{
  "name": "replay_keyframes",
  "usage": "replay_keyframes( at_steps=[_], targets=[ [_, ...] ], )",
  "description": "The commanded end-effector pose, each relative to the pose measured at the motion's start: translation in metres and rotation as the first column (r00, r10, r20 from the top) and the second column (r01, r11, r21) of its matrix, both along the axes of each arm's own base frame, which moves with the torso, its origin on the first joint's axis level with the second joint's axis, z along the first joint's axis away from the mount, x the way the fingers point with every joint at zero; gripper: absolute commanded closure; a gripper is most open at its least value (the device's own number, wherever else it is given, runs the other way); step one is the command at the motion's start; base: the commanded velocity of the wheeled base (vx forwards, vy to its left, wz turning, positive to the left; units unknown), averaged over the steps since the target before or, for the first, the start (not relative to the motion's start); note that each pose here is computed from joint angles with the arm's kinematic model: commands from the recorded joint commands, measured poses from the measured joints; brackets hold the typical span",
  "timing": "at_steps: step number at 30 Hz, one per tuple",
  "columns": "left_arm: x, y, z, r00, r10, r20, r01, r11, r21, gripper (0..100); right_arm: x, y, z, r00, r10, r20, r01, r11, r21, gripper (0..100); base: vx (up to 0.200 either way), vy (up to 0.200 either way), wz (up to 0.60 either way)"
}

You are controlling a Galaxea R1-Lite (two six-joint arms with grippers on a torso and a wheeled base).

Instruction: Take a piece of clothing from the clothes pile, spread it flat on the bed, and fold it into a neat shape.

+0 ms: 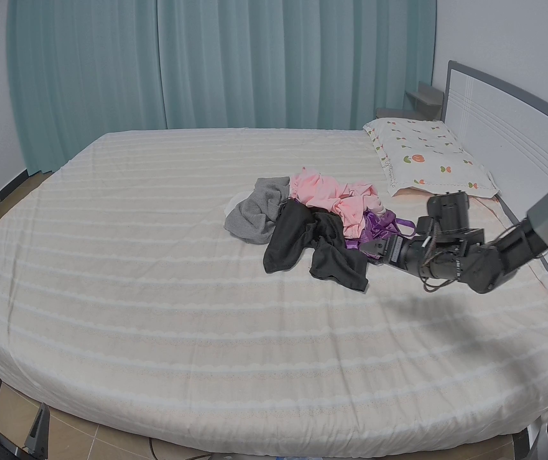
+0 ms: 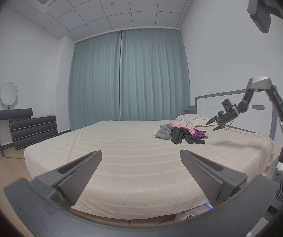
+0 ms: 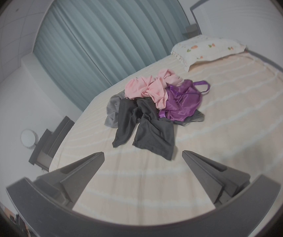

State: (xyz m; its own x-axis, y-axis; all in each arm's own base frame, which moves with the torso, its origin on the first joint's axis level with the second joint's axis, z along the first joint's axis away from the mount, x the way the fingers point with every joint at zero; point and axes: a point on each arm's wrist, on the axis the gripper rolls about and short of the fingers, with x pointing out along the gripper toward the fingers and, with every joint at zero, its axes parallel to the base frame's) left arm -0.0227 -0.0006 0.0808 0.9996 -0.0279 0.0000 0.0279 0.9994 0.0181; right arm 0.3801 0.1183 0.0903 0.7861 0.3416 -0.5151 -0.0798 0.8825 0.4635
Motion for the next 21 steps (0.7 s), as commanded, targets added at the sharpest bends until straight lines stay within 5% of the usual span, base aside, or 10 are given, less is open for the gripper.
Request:
replay_keyframes(
  at_steps=[1, 10, 21],
  targets=[
    [0.000, 0.000, -0.004, 1.000, 0.002, -0.006, -0.002, 1.000, 0.003, 0, 0.062, 0.033, -0.099, 0.988, -0.055, -0.147, 0.063, 0.997, 0.051, 0, 0.000, 0.000, 0.00],
    [0.000, 0.000, -0.004, 1.000, 0.002, -0.006, -0.002, 1.000, 0.005, 0, 0.081, 0.023, -0.104, 0.983, -0.123, -0.135, 0.127, 0.992, 0.025, 0, 0.000, 0.000, 0.00],
    [0.001, 0.000, -0.005, 1.000, 0.002, -0.009, -0.002, 1.000, 0.003, 0, 0.087, 0.038, -0.117, 0.984, -0.114, -0.138, 0.122, 0.991, 0.048, 0, 0.000, 0.000, 0.00]
  ],
)
